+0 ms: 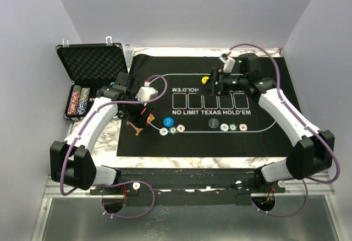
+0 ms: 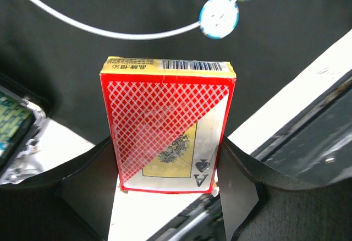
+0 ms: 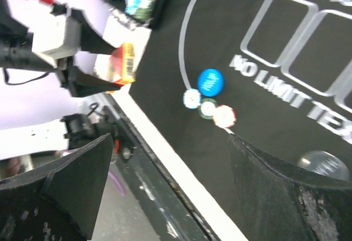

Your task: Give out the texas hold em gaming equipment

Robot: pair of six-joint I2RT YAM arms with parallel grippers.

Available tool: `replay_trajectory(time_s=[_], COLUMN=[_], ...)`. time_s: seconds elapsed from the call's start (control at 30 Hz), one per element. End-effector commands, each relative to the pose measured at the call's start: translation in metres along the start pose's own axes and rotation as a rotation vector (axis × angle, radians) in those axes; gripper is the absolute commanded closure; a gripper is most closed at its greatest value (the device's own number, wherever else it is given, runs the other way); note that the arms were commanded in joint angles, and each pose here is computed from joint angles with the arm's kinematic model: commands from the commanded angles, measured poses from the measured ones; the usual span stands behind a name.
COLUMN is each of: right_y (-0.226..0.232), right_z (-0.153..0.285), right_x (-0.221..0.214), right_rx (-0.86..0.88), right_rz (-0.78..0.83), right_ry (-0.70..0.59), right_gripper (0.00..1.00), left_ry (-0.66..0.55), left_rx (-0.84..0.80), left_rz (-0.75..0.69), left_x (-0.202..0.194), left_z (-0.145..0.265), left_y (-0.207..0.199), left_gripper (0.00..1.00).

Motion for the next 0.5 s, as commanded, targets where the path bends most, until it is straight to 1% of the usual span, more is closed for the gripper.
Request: replay_trajectory(time_s=[0.0, 0.1, 0.2, 0.37, 0.47], right_y=[0.041, 0.049, 0.063, 0.075, 0.079], right_z=[-0.036, -0.059, -0.08, -0.11, -0.126], right_x=[-0.009, -0.019, -0.029, -0.052, -0.058], right_rx=[0.146, 0.175, 0.211, 0.238, 0.242], right_rz=[-0.068, -0.127, -0.123, -0.165, -0.187], right_ry=[0.064, 0.128, 0.181, 0.272, 0.305], right_gripper=[0.12, 0.12, 0.12, 0.12, 0.12], left_ry=[-0.045, -0.072, -0.091, -0.108, -0.112], left_rx=[-0.076, -0.093, -0.115, -0.093, -0.09], left_rz=[0.255, 0.325, 0.383, 0.374, 0.387], left_x=[0.036, 0.052, 0.065, 0.078, 0.082], left_z=[0.007, 0.012, 0.014, 0.014, 0.015], left_y=[-0.025, -0.032, -0.037, -0.041, -0.04], left_gripper=[0.92, 0.93, 0.93, 0.93, 0.93])
Point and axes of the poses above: each gripper's point midway between its finger pads, its own z axis back along the fingers, its own y axis along the line the jaws close on, x = y × z, the point moved 5 cm from there along z, back along the fingers, and after that the axes turned 14 degrees about -z, right-handed, at the moved point
